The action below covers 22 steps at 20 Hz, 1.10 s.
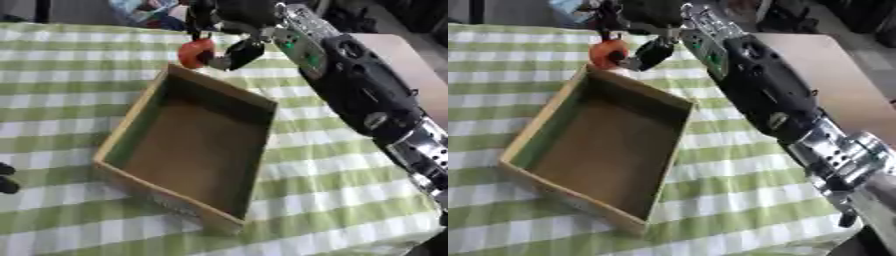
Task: Pick up objects on the table and place them in the box.
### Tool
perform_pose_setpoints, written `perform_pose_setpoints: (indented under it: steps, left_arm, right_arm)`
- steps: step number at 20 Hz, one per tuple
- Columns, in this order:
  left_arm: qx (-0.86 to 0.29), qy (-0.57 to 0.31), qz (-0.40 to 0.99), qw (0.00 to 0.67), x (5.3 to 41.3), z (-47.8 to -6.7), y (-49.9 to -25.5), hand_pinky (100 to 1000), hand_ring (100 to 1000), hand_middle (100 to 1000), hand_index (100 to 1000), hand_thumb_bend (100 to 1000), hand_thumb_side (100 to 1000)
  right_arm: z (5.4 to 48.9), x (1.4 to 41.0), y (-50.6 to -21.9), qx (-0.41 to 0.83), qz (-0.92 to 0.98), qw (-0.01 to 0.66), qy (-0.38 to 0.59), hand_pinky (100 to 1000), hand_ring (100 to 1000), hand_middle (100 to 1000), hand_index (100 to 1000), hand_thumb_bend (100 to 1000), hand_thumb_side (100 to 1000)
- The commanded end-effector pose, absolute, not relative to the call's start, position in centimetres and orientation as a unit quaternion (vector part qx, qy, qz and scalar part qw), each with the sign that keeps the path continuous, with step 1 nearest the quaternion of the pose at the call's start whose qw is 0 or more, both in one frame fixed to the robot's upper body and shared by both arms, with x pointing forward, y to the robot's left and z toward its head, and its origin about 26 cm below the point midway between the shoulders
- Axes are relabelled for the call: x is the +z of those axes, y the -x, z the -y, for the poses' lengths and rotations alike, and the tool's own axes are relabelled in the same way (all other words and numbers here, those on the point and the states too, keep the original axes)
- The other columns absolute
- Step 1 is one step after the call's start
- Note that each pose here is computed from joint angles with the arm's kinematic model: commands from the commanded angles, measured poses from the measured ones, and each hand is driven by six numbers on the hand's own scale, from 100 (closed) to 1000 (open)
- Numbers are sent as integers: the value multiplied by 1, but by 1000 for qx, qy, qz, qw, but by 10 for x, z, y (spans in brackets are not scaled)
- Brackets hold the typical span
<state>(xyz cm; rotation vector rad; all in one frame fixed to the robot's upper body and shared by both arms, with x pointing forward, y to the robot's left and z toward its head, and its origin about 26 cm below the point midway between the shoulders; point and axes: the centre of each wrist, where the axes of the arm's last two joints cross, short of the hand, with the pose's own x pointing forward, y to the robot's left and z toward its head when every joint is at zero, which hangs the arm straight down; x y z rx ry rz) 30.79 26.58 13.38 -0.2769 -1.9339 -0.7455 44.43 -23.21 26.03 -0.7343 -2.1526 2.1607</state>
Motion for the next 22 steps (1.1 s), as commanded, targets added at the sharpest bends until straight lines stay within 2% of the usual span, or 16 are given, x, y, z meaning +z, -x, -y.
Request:
perform_pose_setpoints:
  steps: [1,4,6,7,8,9,10,13,22]
  left_arm:
    - [-310,105,804,496,140,-269,-308,667,608,636,880,160,1000]
    - [-310,106,805,495,140,-268,-308,667,608,636,880,159,1000]
    - [-310,106,805,495,140,-268,-308,667,608,636,880,160,1000]
    - [-310,107,805,495,140,-268,-308,667,608,635,880,160,1000]
    - [-310,107,805,495,140,-268,-308,667,608,635,880,160,1000]
    - [-310,108,805,494,140,-268,-308,666,608,635,880,160,1000]
    - [-310,108,805,494,140,-267,-308,666,608,635,880,160,1000]
    - [-309,108,805,494,140,-268,-308,666,608,635,880,160,1000]
    - [-311,108,805,494,140,-267,-308,667,609,636,880,159,1000]
  right_arm:
    - [209,272,-422,718,666,-58,193,727,663,620,443,100,221]
    - [185,269,-402,748,643,-66,151,731,677,638,469,100,228]
    - [172,268,-393,775,613,-76,134,744,721,696,577,100,257]
    - [168,268,-390,791,592,-81,131,755,748,733,709,100,474]
    - [164,268,-387,805,572,-87,132,757,753,739,743,100,504]
    - [162,268,-384,817,553,-92,134,767,773,771,870,100,676]
    - [160,268,-383,827,536,-95,137,768,774,773,874,100,680]
    - [161,270,-382,842,511,-93,145,778,789,800,924,100,798]
    - [163,277,-380,841,513,-88,149,776,789,802,926,100,775]
